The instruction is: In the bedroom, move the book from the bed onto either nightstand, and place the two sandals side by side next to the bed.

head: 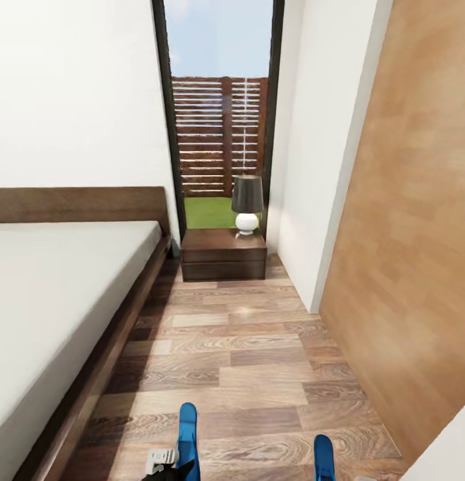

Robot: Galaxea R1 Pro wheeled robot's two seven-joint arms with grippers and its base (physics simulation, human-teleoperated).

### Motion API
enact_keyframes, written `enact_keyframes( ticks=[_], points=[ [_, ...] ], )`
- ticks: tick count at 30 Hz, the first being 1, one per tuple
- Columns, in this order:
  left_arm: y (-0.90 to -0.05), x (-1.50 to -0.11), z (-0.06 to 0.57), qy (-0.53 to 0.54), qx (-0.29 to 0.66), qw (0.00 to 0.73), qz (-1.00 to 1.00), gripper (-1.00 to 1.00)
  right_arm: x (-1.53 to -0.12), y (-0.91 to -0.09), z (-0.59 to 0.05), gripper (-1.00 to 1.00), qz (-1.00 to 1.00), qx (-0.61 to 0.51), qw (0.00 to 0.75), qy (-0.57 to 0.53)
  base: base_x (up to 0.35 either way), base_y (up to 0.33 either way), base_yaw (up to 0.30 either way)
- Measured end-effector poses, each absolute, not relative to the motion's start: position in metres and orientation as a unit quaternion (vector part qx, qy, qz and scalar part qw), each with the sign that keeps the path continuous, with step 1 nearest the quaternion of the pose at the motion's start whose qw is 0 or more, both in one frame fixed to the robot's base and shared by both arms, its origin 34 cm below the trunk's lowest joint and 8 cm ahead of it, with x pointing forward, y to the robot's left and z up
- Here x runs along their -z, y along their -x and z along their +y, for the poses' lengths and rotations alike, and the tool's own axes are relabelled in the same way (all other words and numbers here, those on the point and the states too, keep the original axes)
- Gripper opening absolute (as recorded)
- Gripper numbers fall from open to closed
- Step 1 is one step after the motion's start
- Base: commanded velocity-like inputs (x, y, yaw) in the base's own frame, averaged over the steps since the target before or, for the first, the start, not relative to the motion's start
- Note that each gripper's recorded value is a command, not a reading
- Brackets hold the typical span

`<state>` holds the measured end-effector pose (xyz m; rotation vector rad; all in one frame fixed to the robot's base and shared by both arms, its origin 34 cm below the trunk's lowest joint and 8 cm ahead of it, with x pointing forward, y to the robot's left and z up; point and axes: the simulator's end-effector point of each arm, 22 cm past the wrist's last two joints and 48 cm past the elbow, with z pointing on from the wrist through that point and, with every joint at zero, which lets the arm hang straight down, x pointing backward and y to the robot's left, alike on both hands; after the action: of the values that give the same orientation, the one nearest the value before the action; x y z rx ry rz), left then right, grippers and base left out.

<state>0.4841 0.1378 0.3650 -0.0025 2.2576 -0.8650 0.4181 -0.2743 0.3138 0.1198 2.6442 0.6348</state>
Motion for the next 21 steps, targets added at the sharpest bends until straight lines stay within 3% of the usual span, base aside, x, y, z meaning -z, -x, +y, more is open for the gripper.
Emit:
enact_keyframes(
  ticks=[21],
  points=[
    [-0.4844, -0.3649, 0.1386, 0.001, 0.334, 0.354, 0.873, -1.00, -0.3135, -0.4173, -0.2743, -1.00, 0.951, -0.228, 0.207, -0.041, 0.330, -0.025, 0.000]
  ],
)
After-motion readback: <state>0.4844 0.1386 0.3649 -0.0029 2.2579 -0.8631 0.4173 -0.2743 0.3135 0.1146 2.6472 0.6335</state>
